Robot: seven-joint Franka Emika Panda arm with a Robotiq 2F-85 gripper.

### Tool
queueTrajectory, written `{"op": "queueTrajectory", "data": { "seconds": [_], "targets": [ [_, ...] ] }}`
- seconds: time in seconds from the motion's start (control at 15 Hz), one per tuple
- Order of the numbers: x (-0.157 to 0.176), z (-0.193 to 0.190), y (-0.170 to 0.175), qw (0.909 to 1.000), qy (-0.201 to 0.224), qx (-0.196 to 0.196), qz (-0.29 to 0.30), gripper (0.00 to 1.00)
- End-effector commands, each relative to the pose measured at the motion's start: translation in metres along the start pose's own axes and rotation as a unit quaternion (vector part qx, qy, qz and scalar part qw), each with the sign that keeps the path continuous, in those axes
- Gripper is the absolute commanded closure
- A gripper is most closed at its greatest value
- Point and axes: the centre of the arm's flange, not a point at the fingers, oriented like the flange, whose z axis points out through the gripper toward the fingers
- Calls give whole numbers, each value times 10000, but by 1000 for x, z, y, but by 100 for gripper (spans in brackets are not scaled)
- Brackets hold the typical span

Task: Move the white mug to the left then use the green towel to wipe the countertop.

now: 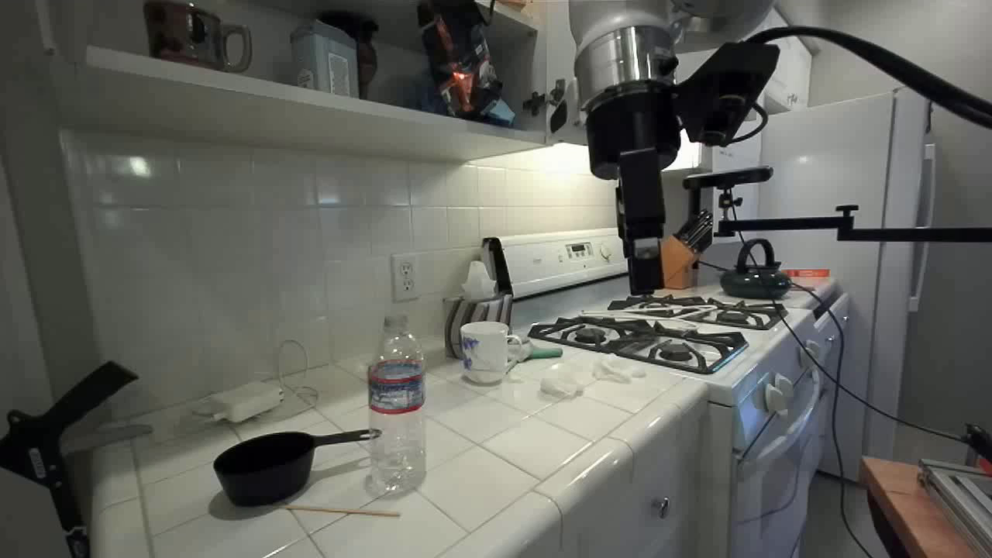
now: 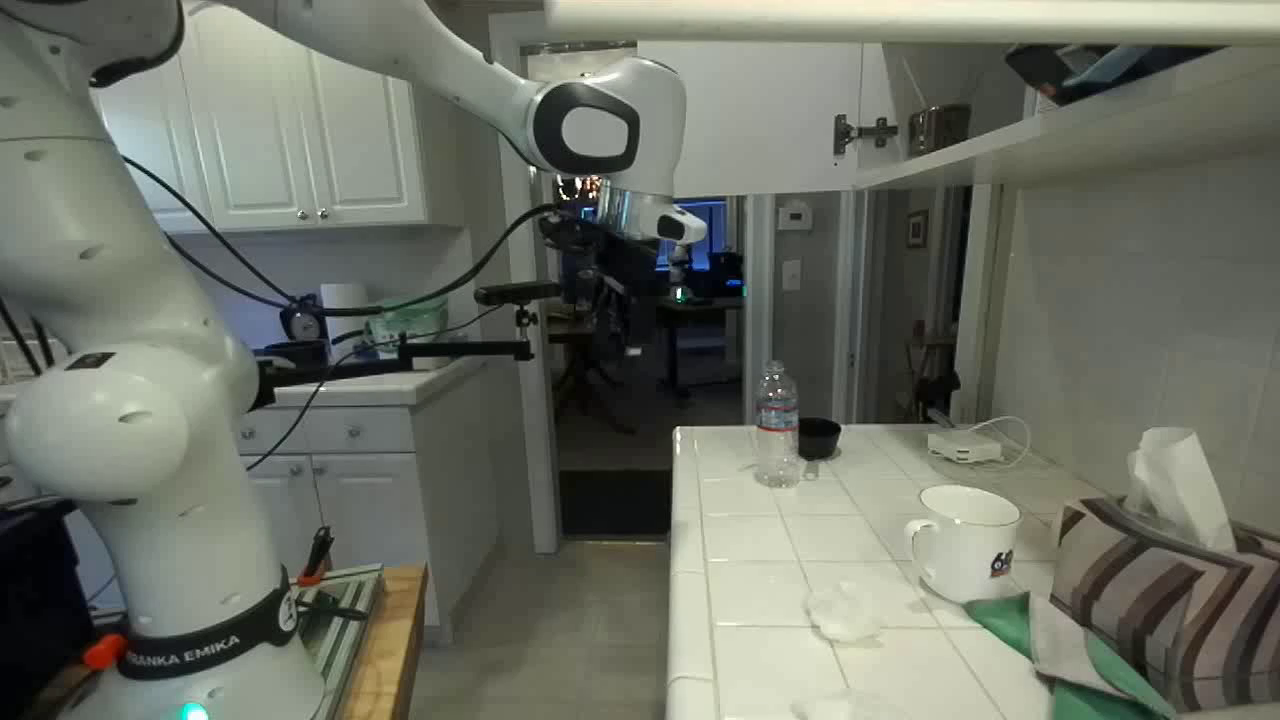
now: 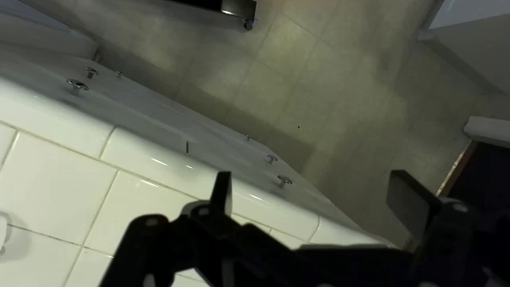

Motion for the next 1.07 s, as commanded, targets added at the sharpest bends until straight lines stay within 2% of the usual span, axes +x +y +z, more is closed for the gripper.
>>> {"op": "queueTrajectory", "data": {
  "seconds": [0.0,0.2,0.47,0.73,1.0],
  "targets": [
    [0,0,0,10000,0,0,0,0],
    [2,1,2,10000,78,-12,47,0],
    [31,2,29,9975,633,-185,235,0],
    [74,4,79,9895,1166,-686,505,0],
    [112,6,134,9805,1400,-1002,947,0]
  ]
}}
